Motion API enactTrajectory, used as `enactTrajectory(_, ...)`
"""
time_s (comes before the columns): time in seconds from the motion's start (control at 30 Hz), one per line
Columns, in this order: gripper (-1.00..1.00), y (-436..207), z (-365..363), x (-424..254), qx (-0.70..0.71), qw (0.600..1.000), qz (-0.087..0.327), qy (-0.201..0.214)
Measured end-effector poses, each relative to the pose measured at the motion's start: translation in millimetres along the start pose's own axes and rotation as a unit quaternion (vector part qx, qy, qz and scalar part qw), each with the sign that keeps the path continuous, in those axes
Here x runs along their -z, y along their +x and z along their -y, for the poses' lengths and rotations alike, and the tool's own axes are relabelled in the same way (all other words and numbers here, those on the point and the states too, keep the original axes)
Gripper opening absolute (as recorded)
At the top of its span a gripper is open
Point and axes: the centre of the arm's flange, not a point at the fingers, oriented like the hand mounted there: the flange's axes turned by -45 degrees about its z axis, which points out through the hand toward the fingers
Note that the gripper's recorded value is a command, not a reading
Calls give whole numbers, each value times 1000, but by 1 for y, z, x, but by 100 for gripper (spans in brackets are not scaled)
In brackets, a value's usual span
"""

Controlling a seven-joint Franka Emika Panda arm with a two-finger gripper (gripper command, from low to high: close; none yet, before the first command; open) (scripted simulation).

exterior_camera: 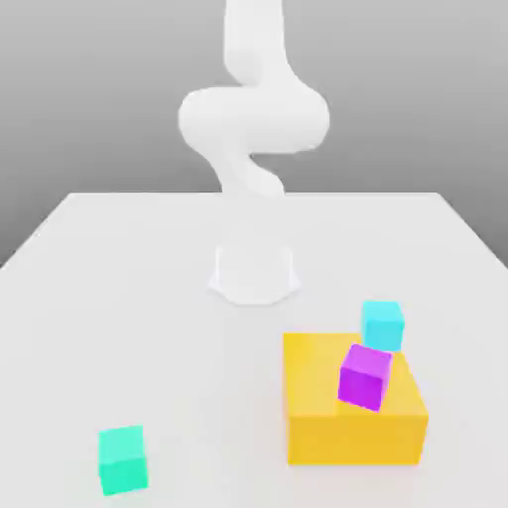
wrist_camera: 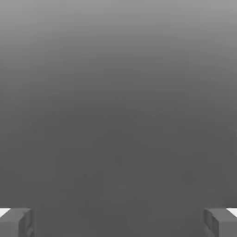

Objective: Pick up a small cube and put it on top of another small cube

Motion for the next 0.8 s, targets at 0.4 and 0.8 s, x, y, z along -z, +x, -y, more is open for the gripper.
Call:
enactTrajectory(0.4,0,4,97,-182,116,983,128,57)
enactTrajectory(0.8,0,-81,223,-350,240,933,246,106)
